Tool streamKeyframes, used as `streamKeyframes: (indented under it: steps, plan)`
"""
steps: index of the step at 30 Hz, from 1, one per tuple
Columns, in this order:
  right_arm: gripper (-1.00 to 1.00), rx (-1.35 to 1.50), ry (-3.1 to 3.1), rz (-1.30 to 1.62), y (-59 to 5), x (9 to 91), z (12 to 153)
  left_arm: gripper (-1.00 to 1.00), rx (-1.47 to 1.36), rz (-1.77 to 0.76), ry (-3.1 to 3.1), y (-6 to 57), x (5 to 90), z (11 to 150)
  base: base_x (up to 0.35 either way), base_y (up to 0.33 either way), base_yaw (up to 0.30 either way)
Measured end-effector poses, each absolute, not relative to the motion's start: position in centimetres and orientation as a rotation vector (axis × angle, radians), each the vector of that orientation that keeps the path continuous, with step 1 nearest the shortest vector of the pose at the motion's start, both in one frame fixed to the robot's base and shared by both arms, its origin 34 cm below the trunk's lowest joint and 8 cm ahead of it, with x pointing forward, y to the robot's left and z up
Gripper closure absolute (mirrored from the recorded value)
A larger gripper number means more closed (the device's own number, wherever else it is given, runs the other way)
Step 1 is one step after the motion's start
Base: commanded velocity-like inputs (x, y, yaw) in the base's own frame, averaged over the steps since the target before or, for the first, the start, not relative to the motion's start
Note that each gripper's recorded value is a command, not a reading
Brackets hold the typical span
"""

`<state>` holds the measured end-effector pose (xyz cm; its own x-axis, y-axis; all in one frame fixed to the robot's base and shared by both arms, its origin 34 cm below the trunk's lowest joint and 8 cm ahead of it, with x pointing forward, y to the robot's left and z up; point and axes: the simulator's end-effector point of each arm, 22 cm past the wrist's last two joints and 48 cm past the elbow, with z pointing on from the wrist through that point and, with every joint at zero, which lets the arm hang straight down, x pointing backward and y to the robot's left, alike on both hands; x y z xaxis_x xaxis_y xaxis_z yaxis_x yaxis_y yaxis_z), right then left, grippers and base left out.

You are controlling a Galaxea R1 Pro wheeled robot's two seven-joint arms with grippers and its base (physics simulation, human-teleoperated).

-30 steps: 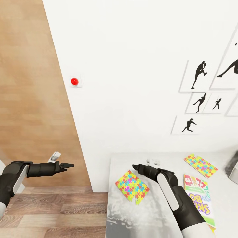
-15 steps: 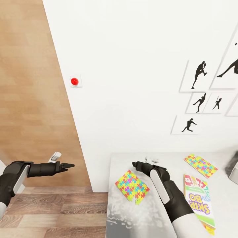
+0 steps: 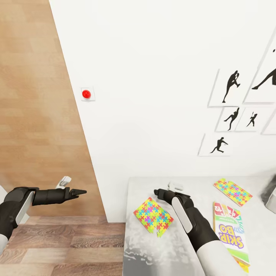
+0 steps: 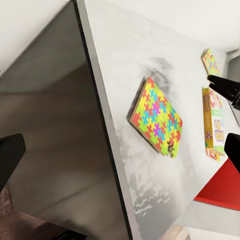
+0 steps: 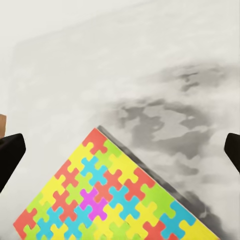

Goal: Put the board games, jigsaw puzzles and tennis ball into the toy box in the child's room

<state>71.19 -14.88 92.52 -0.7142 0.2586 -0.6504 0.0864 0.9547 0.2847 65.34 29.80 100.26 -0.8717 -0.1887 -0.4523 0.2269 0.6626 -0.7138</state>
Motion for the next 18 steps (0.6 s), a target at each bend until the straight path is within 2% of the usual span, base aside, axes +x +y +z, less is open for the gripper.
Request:
streamKeyframes:
  steps: [18]
  plan:
    - [-1.0, 0.173, 2.401, 0.307, -13.1, 70.5, 90.8, -1.0, 0.024, -1.116, 2.396, 29.9, 65.5, 98.8, 0.0, 0.0, 0.0]
